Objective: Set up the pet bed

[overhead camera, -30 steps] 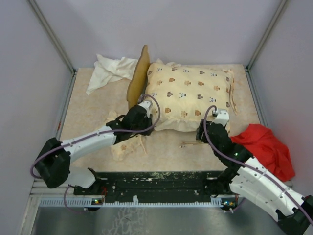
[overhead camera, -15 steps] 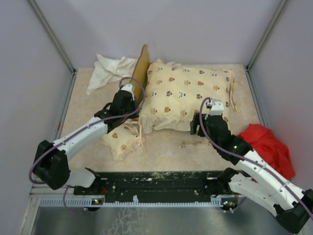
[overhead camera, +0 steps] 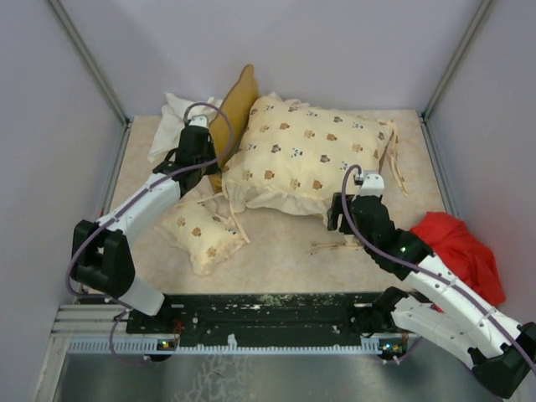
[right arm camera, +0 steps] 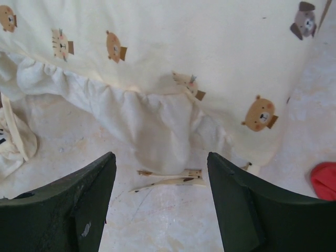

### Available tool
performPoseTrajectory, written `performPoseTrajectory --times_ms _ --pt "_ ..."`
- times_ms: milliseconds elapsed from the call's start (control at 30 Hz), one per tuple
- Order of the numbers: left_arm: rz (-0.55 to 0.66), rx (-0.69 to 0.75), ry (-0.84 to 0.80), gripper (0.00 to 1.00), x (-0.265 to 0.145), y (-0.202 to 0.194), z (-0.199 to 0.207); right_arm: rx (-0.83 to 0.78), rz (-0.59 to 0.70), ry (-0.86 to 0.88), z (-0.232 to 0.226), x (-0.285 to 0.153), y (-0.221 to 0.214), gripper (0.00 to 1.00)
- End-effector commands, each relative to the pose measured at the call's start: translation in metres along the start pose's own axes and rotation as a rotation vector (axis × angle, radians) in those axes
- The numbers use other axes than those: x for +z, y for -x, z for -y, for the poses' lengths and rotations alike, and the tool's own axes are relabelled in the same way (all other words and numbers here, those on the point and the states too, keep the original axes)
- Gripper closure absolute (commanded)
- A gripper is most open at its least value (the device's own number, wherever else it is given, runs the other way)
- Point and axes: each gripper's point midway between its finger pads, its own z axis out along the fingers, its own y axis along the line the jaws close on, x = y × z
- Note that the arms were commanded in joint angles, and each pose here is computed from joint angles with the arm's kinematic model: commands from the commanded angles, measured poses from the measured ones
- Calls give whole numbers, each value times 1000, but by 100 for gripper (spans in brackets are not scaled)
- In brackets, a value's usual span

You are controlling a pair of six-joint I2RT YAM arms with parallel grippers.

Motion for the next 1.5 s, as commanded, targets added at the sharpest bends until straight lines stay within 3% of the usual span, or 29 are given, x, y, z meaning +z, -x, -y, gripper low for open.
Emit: performPoseTrajectory --times_ms 0,133,267,400,533,700,933,1067,1233,1333,1467 --pt "77 6 37 81 -7 43 -10 73 77 -57 6 -10 32 30" --pt "61 3 -206 70 -37 47 32 62 67 -90 11 -5 26 32" --pt "18 11 -379 59 -67 21 77 41 59 -252 38 -1 20 32" --pt "-26 37 -462 57 -82 -11 110 25 87 -350 55 -3 32 32" --pt "-80 40 -499 59 -72 -46 126 28 103 -363 60 1 47 32" --pt "-118 55 -271 69 -22 -78 91 57 89 -327 66 7 55 36" --pt "-55 54 55 83 25 -74 14 73 49 -237 57 10 52 39" --pt "-43 -7 117 86 37 -61 -15 85 35 -216 56 9 42 41" --pt "-5 6 150 94 40 -39 -22 100 31 -220 59 10 29 44" --pt "-19 4 84 91 37 -36 -9 117 18 -159 50 14 19 47" --pt "-49 -22 -29 74 17 -35 12 131 8 -144 48 16 13 52"
